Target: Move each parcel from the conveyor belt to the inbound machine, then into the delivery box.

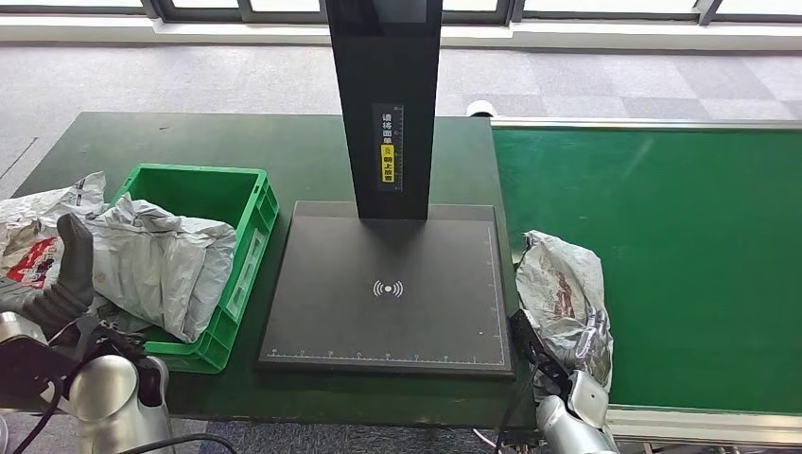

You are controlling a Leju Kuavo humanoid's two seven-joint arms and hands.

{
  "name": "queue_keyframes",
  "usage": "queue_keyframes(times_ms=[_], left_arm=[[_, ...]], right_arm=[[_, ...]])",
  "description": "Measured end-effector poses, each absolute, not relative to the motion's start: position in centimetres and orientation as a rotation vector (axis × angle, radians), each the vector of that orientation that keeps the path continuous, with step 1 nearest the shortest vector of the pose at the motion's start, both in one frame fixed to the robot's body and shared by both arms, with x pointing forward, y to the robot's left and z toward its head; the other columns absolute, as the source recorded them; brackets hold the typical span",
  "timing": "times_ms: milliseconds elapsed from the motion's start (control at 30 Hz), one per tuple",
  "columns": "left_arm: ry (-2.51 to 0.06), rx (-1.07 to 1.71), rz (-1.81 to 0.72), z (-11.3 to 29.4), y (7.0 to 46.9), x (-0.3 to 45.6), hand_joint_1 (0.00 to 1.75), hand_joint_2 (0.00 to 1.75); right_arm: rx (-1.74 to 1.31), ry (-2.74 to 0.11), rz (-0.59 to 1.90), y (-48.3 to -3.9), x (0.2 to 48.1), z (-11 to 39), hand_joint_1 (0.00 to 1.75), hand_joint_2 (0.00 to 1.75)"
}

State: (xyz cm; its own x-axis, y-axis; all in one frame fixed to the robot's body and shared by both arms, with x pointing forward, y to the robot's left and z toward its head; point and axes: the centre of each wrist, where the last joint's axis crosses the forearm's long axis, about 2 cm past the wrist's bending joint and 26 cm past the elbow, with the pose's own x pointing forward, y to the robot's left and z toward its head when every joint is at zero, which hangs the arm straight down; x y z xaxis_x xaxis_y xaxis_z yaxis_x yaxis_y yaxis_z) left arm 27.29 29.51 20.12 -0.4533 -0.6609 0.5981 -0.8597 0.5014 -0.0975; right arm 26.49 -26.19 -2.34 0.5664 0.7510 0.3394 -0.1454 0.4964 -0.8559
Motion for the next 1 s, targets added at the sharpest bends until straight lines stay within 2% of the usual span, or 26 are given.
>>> queue_keyframes(times_ms=[33, 567, 1000], left_arm=[[-2.256, 1.248, 0.538, 20.1, 29.5, 27.3, 0.0, 1.75], [-2.27, 1.276, 0.524, 20.5, 29.7, 26.8, 0.0, 1.75], [-2.305, 1.38, 0.435, 21.7, 30.0, 26.3, 0.0, 1.75]], right_arm=[[-0.888, -0.788, 0.621, -26.2, 26.5, -2.3, 1.75, 1.75], [-0.87, -0.797, 0.635, -26.3, 26.9, -2.1, 1.75, 1.75], [-0.874, -0.942, 0.592, -26.3, 26.3, -2.3, 1.75, 1.75]])
